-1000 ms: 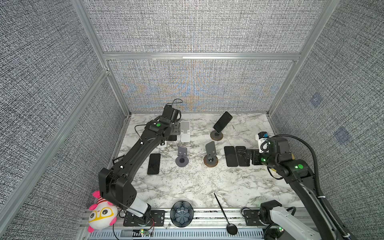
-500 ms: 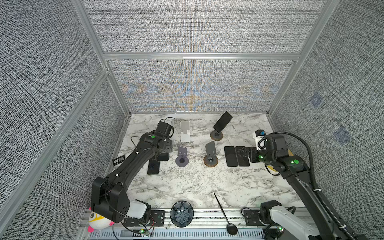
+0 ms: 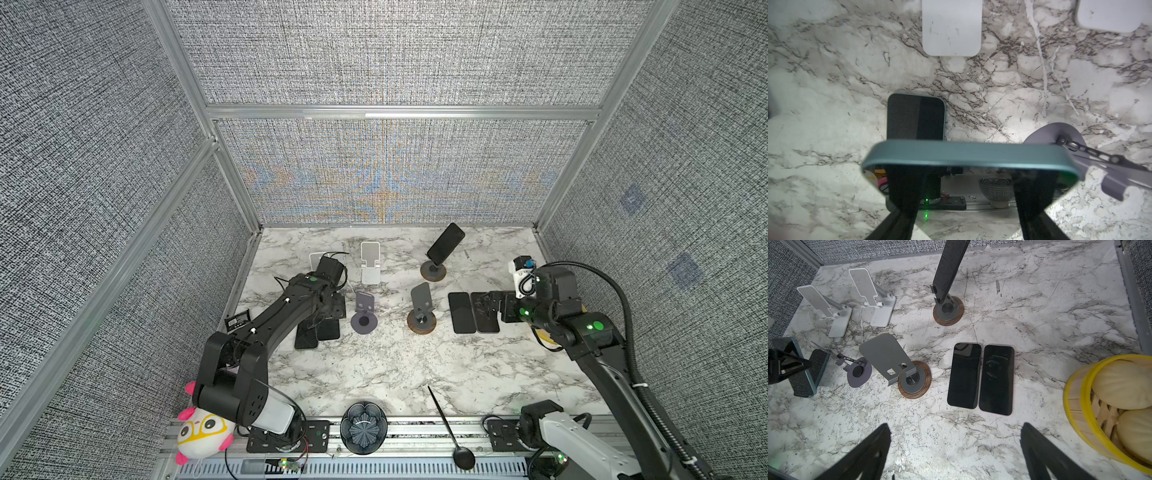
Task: Remove the phone from the phone stand
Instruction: Place the phone at the middle-left of the table.
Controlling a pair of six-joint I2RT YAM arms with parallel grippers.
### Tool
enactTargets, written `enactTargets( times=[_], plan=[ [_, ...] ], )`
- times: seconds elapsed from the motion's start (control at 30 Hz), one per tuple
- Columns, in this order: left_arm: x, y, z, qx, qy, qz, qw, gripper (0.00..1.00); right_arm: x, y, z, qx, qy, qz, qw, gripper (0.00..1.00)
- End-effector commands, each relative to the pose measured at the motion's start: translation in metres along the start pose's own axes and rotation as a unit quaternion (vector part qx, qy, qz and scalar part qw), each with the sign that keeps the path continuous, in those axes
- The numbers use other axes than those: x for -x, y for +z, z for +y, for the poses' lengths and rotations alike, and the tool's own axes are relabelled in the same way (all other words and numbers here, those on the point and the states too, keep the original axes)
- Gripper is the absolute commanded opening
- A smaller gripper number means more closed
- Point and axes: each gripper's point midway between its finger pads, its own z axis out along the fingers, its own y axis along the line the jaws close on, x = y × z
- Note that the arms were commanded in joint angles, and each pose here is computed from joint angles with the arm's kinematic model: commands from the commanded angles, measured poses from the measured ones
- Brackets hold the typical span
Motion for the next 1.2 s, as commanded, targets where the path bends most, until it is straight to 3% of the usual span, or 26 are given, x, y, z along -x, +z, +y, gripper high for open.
enactTargets(
  times=[0.0, 0.7, 1.17],
  plan=[
    [0.006, 0.009, -0.006, -0.017, 0.003, 0.0, 1.0, 0.53, -0.001, 0.0, -0.002, -0.004, 0.001, 0.002, 1.0, 0.98],
    [0.0, 0.056, -0.012, 0.001, 0.03, 0.067, 0.997, 0.53, -0.003, -0.003, -0.003, -0.009, 0.005, 0.002, 1.0, 0.98],
    [-0.009, 0.073, -0.01, 0.016, 0.037, 0.096, 0.995, 0.61, -0.002, -0.004, -0.003, -0.008, 0.004, -0.001, 1.0, 0.98]
  ],
)
